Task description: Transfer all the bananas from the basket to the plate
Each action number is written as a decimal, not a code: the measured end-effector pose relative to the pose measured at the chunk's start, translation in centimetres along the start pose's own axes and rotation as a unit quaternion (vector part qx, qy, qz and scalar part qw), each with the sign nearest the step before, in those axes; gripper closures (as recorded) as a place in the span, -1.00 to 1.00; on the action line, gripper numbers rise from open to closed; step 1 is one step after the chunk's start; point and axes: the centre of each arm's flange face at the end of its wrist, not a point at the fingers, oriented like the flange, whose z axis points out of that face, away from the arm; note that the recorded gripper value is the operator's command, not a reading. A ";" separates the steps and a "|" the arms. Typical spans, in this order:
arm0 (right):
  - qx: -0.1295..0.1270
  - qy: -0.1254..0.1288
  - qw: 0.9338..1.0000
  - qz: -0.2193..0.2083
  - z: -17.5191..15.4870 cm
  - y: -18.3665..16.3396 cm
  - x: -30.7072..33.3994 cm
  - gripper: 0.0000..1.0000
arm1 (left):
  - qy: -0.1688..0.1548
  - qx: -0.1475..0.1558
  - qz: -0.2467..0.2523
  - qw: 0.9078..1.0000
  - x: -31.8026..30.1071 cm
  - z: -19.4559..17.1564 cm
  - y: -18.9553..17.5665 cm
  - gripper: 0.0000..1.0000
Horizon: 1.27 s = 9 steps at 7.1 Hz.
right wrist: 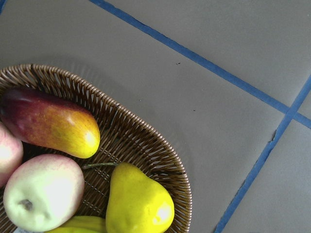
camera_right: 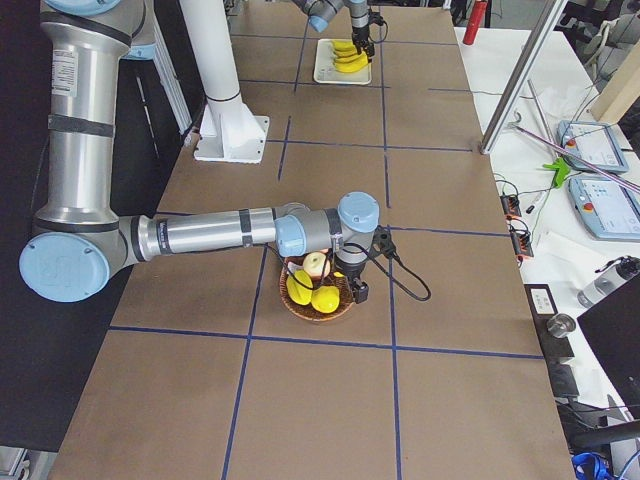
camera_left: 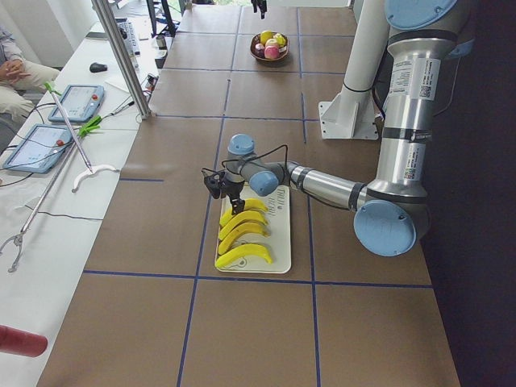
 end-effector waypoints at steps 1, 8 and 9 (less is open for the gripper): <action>-0.001 0.000 1.000 0.001 0.1 0.0 0.1 -0.98 | -0.002 -0.005 0.030 1.000 -0.8 -0.3 0.1 -0.99; 0.011 0.012 0.997 0.071 -1.9 4.0 3.5 -0.97 | -0.008 -0.070 0.326 0.943 -18.5 -8.8 -11.9 -0.99; 0.020 0.017 0.994 0.109 -3.7 5.9 5.1 -0.97 | -0.022 -0.086 0.362 0.928 -21.1 -10.2 -13.7 -0.99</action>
